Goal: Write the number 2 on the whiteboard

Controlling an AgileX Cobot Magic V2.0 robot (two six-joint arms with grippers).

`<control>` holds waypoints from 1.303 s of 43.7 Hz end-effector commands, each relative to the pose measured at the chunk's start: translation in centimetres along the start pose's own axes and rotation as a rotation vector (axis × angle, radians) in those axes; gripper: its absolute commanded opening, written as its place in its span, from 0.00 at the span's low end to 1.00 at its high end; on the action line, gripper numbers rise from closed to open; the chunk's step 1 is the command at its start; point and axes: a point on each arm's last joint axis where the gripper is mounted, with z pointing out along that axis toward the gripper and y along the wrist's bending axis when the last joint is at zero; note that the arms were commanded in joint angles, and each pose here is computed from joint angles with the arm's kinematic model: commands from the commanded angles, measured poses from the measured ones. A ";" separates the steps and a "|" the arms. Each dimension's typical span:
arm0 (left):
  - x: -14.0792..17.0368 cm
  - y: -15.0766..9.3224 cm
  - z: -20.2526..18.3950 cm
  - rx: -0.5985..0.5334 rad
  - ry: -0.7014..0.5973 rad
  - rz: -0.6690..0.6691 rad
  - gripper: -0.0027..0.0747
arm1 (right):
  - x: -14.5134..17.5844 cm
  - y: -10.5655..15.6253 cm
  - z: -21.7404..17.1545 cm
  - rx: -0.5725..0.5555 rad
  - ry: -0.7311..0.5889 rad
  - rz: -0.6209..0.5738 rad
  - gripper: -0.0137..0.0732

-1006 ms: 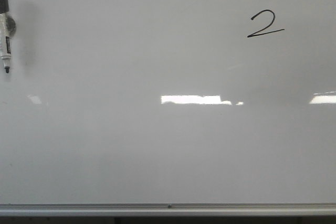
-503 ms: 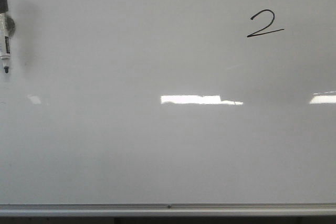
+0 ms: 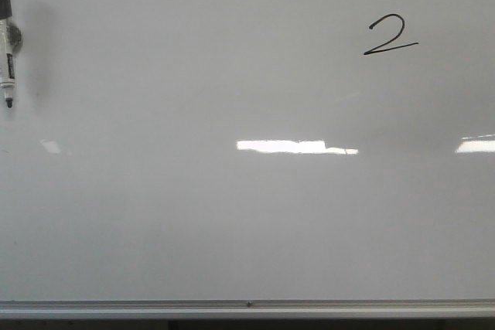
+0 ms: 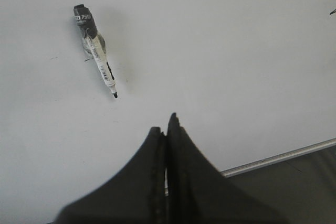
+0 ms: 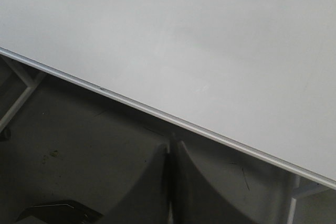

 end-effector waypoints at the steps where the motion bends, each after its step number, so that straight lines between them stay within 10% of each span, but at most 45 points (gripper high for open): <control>1: -1.5 -0.2 -0.7 0.023 -0.106 -0.010 0.01 | -1.3 -0.1 -0.6 0.013 -0.095 -0.001 0.08; 17: 0.3 0.8 -1.4 -0.059 -0.182 -0.059 0.01 | -1.3 -0.1 -0.6 0.013 -0.095 -0.001 0.08; 57: 16.3 2.9 3.7 -0.318 -0.701 -0.054 0.01 | -1.3 -0.1 -0.6 0.013 -0.095 -0.001 0.08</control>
